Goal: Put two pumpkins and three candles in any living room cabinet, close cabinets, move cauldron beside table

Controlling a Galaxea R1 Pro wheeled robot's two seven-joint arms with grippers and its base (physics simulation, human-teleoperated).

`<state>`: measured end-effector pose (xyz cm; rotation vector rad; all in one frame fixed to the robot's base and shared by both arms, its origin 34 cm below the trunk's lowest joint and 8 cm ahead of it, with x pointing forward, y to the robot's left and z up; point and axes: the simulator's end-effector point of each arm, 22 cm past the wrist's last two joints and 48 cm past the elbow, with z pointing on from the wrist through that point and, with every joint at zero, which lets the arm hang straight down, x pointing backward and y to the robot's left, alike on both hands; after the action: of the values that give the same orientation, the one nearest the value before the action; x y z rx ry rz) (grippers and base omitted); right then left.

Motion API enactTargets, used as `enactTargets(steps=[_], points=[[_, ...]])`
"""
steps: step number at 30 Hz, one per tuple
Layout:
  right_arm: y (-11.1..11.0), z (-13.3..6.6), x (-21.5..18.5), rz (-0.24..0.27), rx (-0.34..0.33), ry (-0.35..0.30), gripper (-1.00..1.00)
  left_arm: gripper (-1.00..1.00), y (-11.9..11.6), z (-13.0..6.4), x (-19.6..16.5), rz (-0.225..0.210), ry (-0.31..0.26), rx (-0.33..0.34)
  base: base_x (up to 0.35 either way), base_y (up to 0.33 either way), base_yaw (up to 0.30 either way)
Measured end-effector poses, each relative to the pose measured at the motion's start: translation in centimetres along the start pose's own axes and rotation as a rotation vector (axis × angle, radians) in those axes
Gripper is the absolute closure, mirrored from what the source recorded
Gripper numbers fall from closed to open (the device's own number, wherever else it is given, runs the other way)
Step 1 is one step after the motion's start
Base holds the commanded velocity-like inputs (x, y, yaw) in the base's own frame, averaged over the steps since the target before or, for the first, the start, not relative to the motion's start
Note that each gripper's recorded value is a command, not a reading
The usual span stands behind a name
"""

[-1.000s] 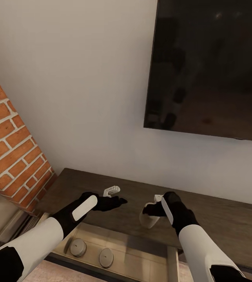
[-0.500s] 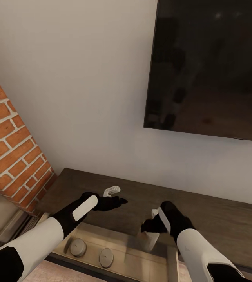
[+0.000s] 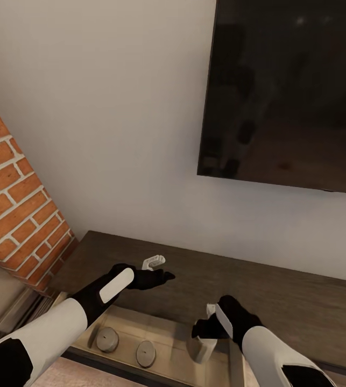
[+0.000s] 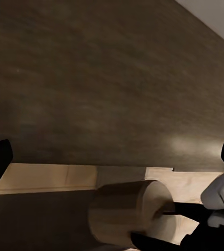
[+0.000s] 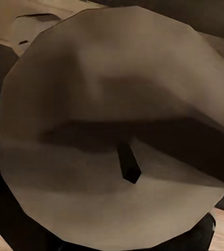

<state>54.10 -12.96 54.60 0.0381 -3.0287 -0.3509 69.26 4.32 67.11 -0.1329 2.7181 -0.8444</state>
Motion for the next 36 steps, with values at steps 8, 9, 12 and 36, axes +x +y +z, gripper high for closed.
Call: enactTargets(steps=[8, 9, 12, 36], points=[[-1.9, 2.1, -0.3, -0.018, 0.091, -0.138, 1.00, -1.00, -0.2, 0.1, 0.1, 0.001, 0.002, 0.002, 0.000, 0.000, 0.000], [-2.1, 2.4, -0.1, -0.018, 0.098, -0.153, 1.00, -1.00, -0.2, 0.1, 0.1, 0.001, 0.002, 0.003, 0.000, 0.000, 0.000], [-2.3, 3.1, 0.5, -0.020, 0.111, -0.173, 1.00, -1.00, -0.2, 0.1, 0.1, 0.001, 0.003, 0.003, 0.000, 0.000, 0.000], [-2.1, 3.5, 1.5, -0.012, 0.105, -0.172, 1.00, -1.00, -0.7, 0.0, 0.0, 0.002, -0.002, 0.007, -0.020, 0.000, -0.042]])
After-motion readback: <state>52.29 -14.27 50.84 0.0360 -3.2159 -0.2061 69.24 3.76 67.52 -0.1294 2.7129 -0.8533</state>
